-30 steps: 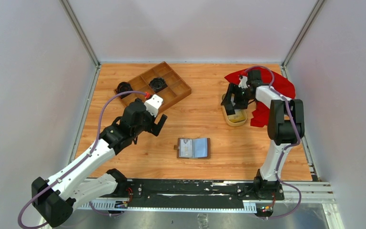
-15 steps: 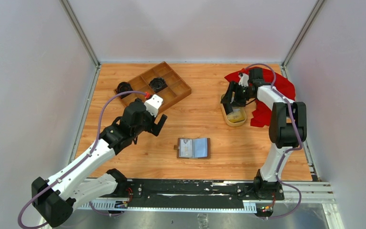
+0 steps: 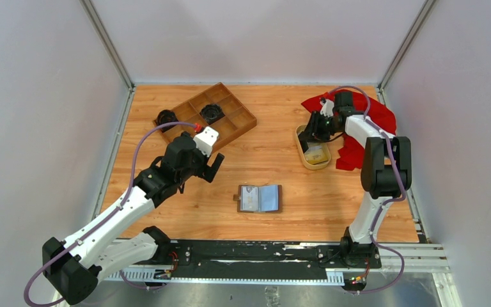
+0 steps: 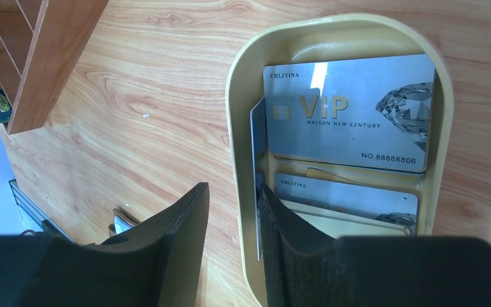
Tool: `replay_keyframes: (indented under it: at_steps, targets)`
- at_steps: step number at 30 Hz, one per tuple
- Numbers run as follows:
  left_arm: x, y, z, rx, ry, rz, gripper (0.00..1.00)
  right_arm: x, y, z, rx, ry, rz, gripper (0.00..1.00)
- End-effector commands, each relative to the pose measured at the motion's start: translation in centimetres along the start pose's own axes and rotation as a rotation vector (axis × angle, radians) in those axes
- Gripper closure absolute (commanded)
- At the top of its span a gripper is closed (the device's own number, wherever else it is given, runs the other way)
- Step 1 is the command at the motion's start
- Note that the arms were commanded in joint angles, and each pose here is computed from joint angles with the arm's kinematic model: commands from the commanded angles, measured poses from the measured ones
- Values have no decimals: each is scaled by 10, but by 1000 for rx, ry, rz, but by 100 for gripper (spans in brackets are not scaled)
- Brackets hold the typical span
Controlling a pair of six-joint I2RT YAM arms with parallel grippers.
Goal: Put the credit cards into the card holder
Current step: Pick up the credit card from the storage box.
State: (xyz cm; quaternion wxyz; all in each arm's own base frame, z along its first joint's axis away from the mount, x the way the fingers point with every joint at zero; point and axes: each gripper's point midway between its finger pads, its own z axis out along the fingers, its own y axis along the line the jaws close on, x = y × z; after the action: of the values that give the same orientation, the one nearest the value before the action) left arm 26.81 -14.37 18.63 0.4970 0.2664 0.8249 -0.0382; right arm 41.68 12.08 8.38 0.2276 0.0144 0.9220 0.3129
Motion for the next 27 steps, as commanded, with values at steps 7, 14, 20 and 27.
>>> replay_keyframes:
  at_steps: [7, 14, 20, 27]
  targets:
    - [-8, 3, -2, -5, -25, 2, 0, 13, -26, 7, 47, 43, 46, 77]
    - [-9, 3, -2, -6, -29, 2, 0, 5, -34, -2, 56, 17, 33, 93]
    - [-9, 4, -3, -7, -31, 1, 0, -15, -37, -30, 84, -64, -25, 97]
    - [-11, 1, -4, 7, -42, -5, 0, -32, -34, -66, -5, -144, 18, 100]
